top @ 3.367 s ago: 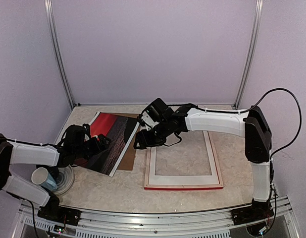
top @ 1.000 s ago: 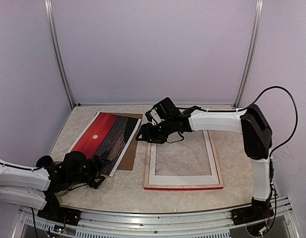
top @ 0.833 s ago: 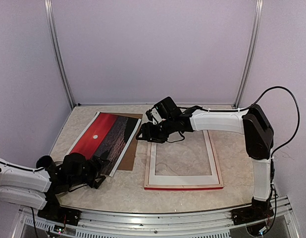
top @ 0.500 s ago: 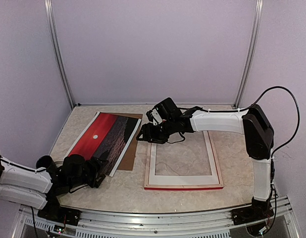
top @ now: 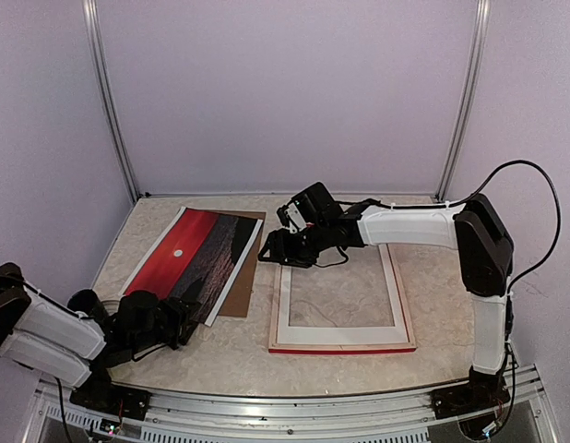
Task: Put the photo into the frame
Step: Pick up the photo from the backboard.
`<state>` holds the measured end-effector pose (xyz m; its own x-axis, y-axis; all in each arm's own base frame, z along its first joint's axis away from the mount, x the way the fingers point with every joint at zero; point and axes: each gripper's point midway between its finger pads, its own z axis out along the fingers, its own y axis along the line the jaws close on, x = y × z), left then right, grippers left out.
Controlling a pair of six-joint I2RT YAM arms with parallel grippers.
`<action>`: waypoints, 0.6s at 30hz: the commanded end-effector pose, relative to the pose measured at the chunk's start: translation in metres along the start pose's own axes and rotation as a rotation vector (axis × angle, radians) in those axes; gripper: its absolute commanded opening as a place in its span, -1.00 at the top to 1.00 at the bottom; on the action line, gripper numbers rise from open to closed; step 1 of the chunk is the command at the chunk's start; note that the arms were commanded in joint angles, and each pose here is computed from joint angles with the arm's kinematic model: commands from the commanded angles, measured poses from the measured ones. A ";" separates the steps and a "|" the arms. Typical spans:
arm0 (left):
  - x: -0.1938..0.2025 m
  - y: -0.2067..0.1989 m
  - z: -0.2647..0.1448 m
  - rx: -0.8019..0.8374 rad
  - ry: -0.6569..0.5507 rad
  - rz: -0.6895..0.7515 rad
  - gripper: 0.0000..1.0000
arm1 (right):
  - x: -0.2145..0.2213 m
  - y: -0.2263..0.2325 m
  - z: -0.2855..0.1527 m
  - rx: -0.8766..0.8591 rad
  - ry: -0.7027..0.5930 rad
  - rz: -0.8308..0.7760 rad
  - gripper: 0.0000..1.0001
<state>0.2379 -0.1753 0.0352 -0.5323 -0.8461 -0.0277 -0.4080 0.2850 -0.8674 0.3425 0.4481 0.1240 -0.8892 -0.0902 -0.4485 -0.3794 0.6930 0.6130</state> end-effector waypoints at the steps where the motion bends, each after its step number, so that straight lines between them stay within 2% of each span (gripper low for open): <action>1: 0.000 0.023 -0.002 -0.044 0.012 -0.003 -0.04 | -0.013 0.009 -0.018 -0.019 -0.049 -0.013 -0.32; 6: -0.001 0.016 0.001 -0.001 0.009 -0.011 0.31 | -0.011 0.007 -0.018 -0.015 -0.045 -0.011 -0.33; 8: -0.002 0.027 -0.003 -0.021 0.007 -0.006 0.50 | -0.011 0.007 -0.019 -0.014 -0.047 -0.014 -0.32; 18: 0.000 0.022 0.000 -0.007 0.016 0.015 0.96 | -0.013 0.007 -0.022 -0.004 -0.052 -0.020 -0.32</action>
<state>0.2334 -0.1736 0.0210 -0.5438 -0.8390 -0.0196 -0.4074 0.2843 -0.8678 0.3430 0.4447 0.1323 -0.8826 -0.0798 -0.4633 -0.3834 0.6924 0.6113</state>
